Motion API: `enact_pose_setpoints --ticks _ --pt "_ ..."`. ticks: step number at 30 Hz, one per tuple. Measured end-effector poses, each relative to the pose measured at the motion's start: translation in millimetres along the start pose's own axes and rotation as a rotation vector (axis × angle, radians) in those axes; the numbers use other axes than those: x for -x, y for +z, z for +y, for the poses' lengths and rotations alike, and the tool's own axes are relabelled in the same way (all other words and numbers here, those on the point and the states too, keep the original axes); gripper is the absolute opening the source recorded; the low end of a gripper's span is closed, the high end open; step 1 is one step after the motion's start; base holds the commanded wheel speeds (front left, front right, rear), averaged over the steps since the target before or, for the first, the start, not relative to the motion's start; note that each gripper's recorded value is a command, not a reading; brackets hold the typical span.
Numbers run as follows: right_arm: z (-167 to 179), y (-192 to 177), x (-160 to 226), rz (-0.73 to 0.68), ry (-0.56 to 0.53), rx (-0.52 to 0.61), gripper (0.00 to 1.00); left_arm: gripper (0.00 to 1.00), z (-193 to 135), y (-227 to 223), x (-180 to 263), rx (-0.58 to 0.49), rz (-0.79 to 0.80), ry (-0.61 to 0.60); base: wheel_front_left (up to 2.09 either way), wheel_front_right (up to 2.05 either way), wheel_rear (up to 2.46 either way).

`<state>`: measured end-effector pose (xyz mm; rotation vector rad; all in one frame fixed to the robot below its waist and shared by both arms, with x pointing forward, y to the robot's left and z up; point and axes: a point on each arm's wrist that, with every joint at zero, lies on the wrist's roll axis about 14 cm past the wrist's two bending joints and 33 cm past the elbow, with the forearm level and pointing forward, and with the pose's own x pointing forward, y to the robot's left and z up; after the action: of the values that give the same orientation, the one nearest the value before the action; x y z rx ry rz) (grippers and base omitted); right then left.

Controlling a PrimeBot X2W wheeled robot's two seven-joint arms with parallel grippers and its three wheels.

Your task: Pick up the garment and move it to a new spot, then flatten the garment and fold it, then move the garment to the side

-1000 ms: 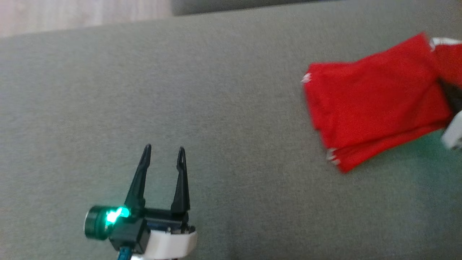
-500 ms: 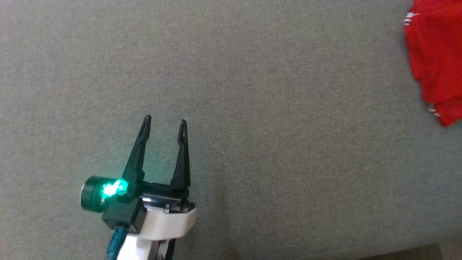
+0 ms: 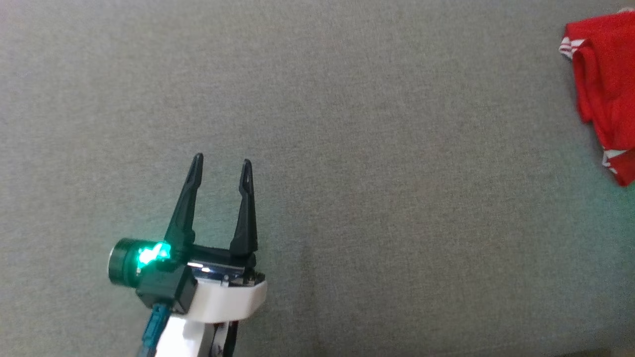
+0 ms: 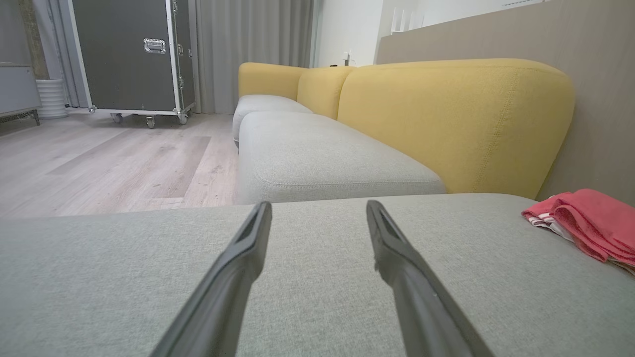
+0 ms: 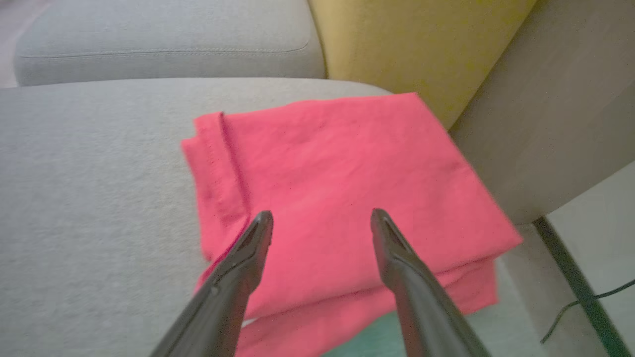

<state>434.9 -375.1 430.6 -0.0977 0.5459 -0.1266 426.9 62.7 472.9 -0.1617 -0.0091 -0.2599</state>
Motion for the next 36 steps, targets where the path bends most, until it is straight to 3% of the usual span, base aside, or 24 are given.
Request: enact_pose_setpoints --ticks 8,9,13,18,22,26,36 --pt "115 -19 26 -0.091 0.230 -0.099 1.00 1.00 4 3 35 -0.016 0.027 0.038 0.00 0.00 0.00" --pt "144 -23 38 -0.122 0.295 -0.108 1.00 1.00 7 3 46 -0.011 0.037 0.056 0.00 0.00 0.00" --pt "200 -31 68 -0.212 0.425 -0.070 1.00 1.00 15 3 70 0.001 0.052 0.103 0.00 0.00 0.00" --pt "238 -26 99 -0.324 0.501 -0.133 1.00 1.00 23 6 95 0.001 0.047 0.149 0.00 0.00 0.00" --pt "234 1 119 -0.450 0.472 -0.162 1.00 1.00 29 13 116 -0.007 0.024 0.189 0.00 0.00 0.00" --pt "219 29 142 -0.595 0.412 -0.101 1.00 1.00 30 20 129 -0.010 -0.001 0.202 0.00 0.00 0.00" --pt "208 -7 167 -0.556 0.340 -0.095 1.00 1.00 33 24 146 -0.023 -0.019 0.215 0.00 0.00 0.00"
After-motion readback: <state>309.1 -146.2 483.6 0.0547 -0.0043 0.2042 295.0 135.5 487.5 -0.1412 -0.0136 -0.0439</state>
